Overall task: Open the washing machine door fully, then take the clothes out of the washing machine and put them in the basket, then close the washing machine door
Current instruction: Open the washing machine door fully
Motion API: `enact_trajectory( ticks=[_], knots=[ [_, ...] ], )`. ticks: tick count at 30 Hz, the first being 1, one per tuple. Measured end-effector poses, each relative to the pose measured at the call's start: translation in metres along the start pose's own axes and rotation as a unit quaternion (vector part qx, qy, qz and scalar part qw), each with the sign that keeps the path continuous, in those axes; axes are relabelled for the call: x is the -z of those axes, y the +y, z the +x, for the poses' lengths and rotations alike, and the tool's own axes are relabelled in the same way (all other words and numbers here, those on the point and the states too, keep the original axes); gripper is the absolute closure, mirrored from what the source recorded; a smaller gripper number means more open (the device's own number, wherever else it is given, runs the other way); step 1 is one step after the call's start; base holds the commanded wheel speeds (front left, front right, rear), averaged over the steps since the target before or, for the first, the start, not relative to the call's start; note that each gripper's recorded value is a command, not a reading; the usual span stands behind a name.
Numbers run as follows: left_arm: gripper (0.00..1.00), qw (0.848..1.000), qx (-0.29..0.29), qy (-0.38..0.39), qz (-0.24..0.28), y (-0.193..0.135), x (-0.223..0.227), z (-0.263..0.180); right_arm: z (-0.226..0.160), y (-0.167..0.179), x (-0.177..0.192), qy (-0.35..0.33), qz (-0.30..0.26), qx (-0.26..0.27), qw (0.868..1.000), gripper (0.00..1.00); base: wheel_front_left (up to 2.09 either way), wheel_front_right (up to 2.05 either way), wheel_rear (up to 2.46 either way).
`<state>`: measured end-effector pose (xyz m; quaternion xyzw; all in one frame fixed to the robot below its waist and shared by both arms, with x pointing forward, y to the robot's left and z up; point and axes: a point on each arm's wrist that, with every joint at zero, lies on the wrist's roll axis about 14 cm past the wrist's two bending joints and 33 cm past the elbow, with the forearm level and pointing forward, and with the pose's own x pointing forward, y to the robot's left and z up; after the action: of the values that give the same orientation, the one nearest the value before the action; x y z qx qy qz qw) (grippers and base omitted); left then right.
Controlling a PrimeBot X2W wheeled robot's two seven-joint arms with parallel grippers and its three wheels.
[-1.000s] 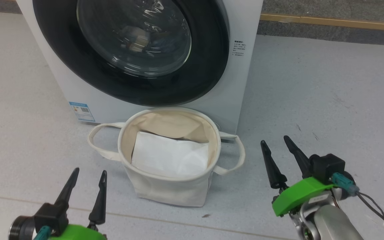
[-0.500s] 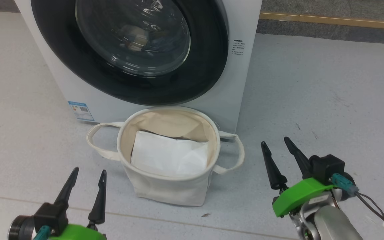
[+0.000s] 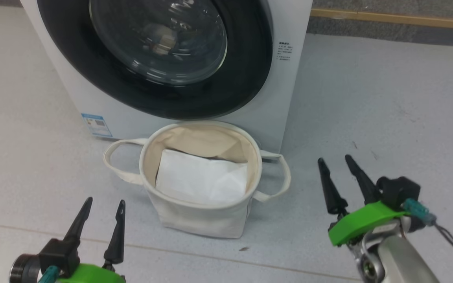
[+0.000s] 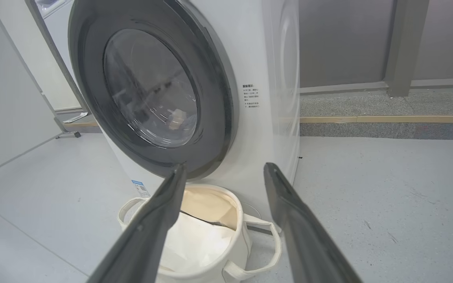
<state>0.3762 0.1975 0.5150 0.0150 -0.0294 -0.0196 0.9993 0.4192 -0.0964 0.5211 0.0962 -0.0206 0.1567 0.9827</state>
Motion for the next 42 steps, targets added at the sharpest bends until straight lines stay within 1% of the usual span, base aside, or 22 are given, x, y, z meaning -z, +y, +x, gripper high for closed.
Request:
enact_trajectory(
  ticks=[5,7,8,9,10,11,12,15,16,17,18,21,24,32,36,39,42],
  knots=[
    [0.00,1.000,-0.007,0.013,-0.003,0.003,0.009,0.002,0.021,-0.006,-0.008,-0.014,0.027,0.001,1.000,0.00,0.00,0.00,0.00],
    [0.00,1.000,-0.008,0.014,-0.006,0.003,0.010,0.004,0.029,-0.008,-0.012,-0.023,0.057,0.004,0.998,0.00,0.00,0.00,0.00],
    [0.00,1.000,-0.008,0.014,-0.007,0.003,0.011,0.006,0.033,-0.009,-0.014,-0.029,0.075,0.006,0.997,0.12,0.00,0.00,0.00],
    [0.00,1.000,-0.009,0.015,-0.008,0.003,0.011,0.007,0.037,-0.010,-0.016,-0.033,0.093,0.008,0.995,0.81,0.00,0.00,0.00],
    [0.00,1.000,-0.009,0.014,-0.009,0.003,0.011,0.009,0.042,-0.013,-0.017,-0.037,0.111,0.012,0.993,0.91,0.00,0.00,0.00],
    [0.00,1.000,-0.010,0.013,-0.010,0.003,0.010,0.011,0.046,-0.016,-0.018,-0.039,0.129,0.016,0.991,0.98,0.00,0.00,0.00],
    [0.00,1.000,-0.011,0.011,-0.012,0.003,0.010,0.013,0.050,-0.019,-0.018,-0.041,0.144,0.020,0.988,1.00,0.00,0.00,0.00],
    [0.00,1.000,-0.018,0.006,-0.017,0.007,0.007,0.014,0.060,-0.029,-0.018,-0.040,0.170,0.029,0.984,1.00,0.00,0.00,0.00],
    [0.00,1.000,-0.021,0.007,-0.018,0.008,0.008,0.014,0.063,-0.036,-0.020,-0.047,0.199,0.040,0.978,1.00,0.00,0.00,0.00],
    [0.00,1.000,-0.021,0.007,-0.018,0.008,0.008,0.014,0.063,-0.036,-0.020,-0.047,0.199,0.040,0.978,1.00,0.00,0.00,0.00],
    [0.00,1.000,-0.023,0.010,-0.019,0.009,0.009,0.013,0.067,-0.041,-0.021,-0.053,0.229,0.050,0.971,1.00,0.00,0.00,0.00],
    [0.00,0.999,-0.027,0.017,-0.022,0.011,0.014,0.011,0.082,-0.046,-0.021,-0.050,0.284,0.056,0.956,1.00,0.00,0.00,0.00],
    [0.00,0.999,-0.030,0.023,-0.019,0.014,0.019,0.011,0.101,-0.044,-0.023,-0.042,0.324,0.048,0.944,1.00,0.00,0.00,0.00],
    [0.00,0.998,-0.046,0.030,-0.012,0.026,0.023,0.010,0.143,-0.047,-0.034,-0.034,0.373,0.031,0.927,1.00,0.00,0.00,0.00],
    [0.00,0.998,-0.043,0.040,-0.006,0.027,0.030,0.010,0.164,-0.043,-0.034,-0.016,0.392,0.013,0.920,1.00,0.00,0.00,0.00],
    [0.00,0.998,-0.045,0.040,0.000,0.030,0.031,0.013,0.179,-0.047,-0.033,-0.007,0.408,0.012,0.913,1.00,0.00,0.00,0.00],
    [0.00,0.998,-0.046,0.036,0.002,0.032,0.029,0.018,0.192,-0.054,-0.030,-0.007,0.429,0.017,0.903,1.00,0.00,0.00,0.00]
  ],
)
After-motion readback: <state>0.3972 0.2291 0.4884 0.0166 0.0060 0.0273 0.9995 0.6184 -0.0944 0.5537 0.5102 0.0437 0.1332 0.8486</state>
